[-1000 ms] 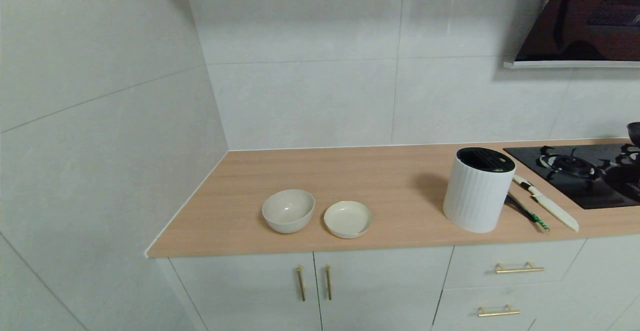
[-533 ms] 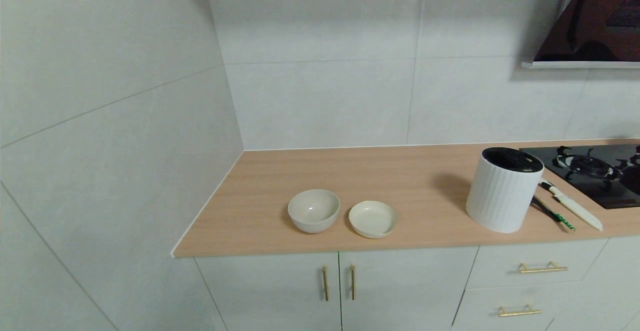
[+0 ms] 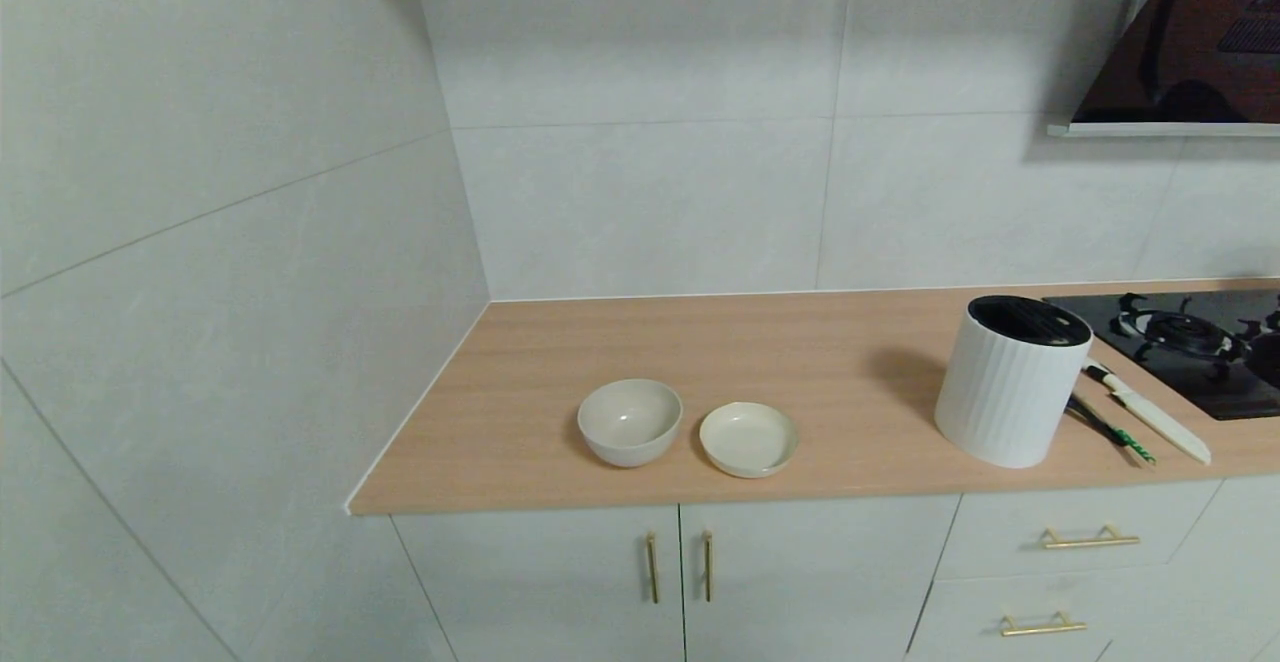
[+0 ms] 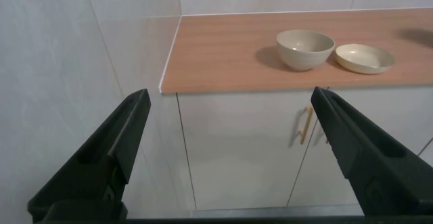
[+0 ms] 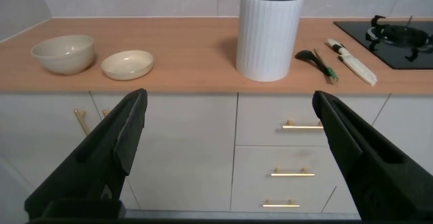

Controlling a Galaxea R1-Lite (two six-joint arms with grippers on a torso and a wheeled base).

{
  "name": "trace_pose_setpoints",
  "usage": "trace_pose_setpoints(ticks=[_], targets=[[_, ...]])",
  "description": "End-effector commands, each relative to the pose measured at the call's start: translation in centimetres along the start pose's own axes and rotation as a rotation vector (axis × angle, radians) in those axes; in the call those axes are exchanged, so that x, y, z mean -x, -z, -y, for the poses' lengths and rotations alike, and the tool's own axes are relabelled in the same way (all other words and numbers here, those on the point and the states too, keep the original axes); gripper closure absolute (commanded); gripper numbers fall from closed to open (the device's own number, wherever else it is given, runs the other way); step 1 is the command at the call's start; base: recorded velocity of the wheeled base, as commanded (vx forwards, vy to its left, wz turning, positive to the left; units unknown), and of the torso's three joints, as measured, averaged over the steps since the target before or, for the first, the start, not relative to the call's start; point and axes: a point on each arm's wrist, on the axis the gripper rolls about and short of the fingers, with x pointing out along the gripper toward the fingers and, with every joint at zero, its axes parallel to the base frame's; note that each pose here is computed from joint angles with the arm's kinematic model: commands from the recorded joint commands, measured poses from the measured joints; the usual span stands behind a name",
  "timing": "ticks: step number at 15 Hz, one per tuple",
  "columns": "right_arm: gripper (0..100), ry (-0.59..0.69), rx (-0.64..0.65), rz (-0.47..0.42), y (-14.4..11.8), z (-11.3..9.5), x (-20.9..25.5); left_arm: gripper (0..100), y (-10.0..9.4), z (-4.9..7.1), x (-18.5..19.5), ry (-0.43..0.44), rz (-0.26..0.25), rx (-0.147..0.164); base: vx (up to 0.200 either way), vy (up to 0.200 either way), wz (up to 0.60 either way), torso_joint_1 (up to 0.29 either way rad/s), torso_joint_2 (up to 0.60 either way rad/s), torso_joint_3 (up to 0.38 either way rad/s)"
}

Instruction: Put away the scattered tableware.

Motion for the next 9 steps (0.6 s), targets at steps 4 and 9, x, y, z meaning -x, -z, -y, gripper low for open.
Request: trace_pose_setpoints(ticks=[4, 9], targets=[[0, -0.001, 0.000, -0.001, 0.00, 0.00, -0.01, 0, 0.01, 0.00, 0.00, 0.001, -0.001, -0.001, 0.000, 0.000, 0.00, 0.000, 0.00, 0.000], [0, -0.001, 0.000, -0.001, 0.00, 0.00, -0.01, 0, 0.01, 0.00, 0.00, 0.001, -0.001, 0.000, 0.000, 0.000, 0.00, -0.034, 0.07, 0.040]])
